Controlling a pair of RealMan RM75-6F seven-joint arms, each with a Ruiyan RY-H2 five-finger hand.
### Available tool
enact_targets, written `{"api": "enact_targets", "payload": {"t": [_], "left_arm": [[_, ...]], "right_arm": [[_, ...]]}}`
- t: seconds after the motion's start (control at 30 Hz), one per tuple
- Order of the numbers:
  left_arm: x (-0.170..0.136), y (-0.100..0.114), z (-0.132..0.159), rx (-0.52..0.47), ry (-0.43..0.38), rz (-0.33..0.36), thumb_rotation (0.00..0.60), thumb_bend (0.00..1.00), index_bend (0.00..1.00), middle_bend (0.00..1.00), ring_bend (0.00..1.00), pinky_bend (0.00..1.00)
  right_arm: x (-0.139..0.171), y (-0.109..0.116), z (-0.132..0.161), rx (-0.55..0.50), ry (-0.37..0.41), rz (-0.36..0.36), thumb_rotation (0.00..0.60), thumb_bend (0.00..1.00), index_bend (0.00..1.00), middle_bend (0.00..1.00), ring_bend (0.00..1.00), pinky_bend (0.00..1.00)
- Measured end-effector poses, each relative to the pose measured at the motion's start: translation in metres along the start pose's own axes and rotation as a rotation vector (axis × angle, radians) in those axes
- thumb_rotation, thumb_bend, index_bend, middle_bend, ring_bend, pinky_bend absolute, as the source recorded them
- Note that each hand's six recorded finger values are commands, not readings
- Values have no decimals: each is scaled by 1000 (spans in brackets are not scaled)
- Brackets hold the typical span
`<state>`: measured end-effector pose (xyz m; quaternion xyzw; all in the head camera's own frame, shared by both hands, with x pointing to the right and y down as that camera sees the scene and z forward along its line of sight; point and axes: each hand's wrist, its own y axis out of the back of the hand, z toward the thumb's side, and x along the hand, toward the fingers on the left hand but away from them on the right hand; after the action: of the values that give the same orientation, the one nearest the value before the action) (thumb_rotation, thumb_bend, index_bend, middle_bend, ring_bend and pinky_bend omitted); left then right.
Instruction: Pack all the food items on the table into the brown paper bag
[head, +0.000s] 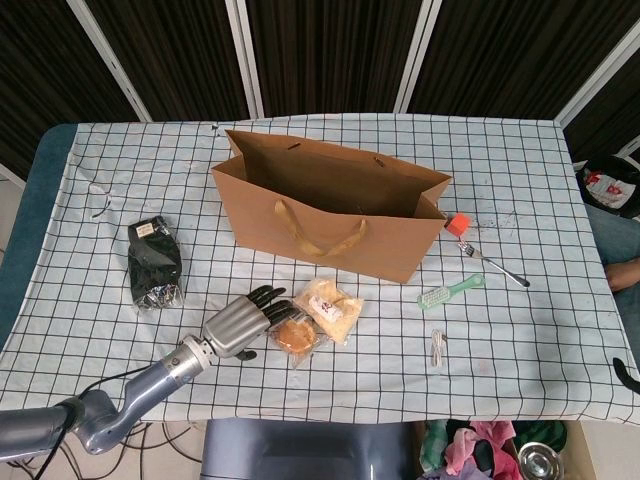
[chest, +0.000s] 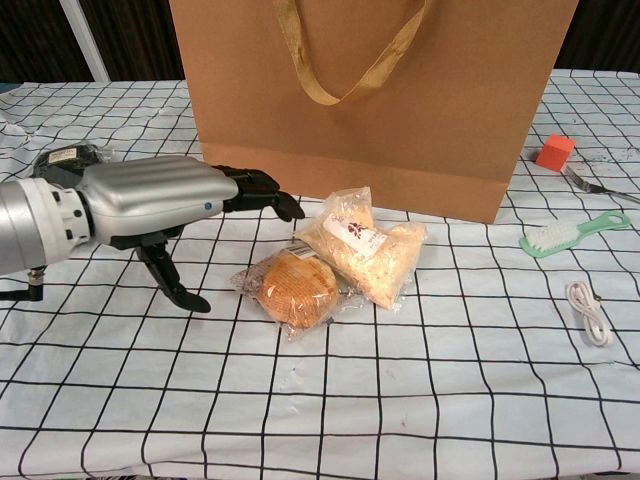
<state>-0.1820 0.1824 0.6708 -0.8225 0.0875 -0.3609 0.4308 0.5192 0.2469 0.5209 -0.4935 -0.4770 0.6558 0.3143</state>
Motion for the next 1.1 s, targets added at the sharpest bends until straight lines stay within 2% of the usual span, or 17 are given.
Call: {"api": "enact_targets", "payload": {"t": [0.23,0.4,0.73,0.93,1.1], "left_arm": [[20,-11,16,-19,-34,-35,600,56,146,171,47,133],[29,-17,20,-7,-43,-48,600,121,171,225,101,173],[40,-25,23,1,-48,-61,600,205,222,293,147,200],[43,-22,23,2,-47,-31,600,323,322,413,256,296],[40,-12,19,-2,-38,17,600,337,349,434,269,306]], "right_arm": [[0,-2,1,1,3,6,600,226,10,100,185,194],[0,-1,0,-1,0,3,600,226,10,100,185,194],[-1,-1,-1,-3,0,5,600,225,10,100,185,194],[-1,-1,-1,-3,1,5,600,226,10,100,185,194],[-1,-3,1,-3,6,12,600,226,10,100,185,194]]}}
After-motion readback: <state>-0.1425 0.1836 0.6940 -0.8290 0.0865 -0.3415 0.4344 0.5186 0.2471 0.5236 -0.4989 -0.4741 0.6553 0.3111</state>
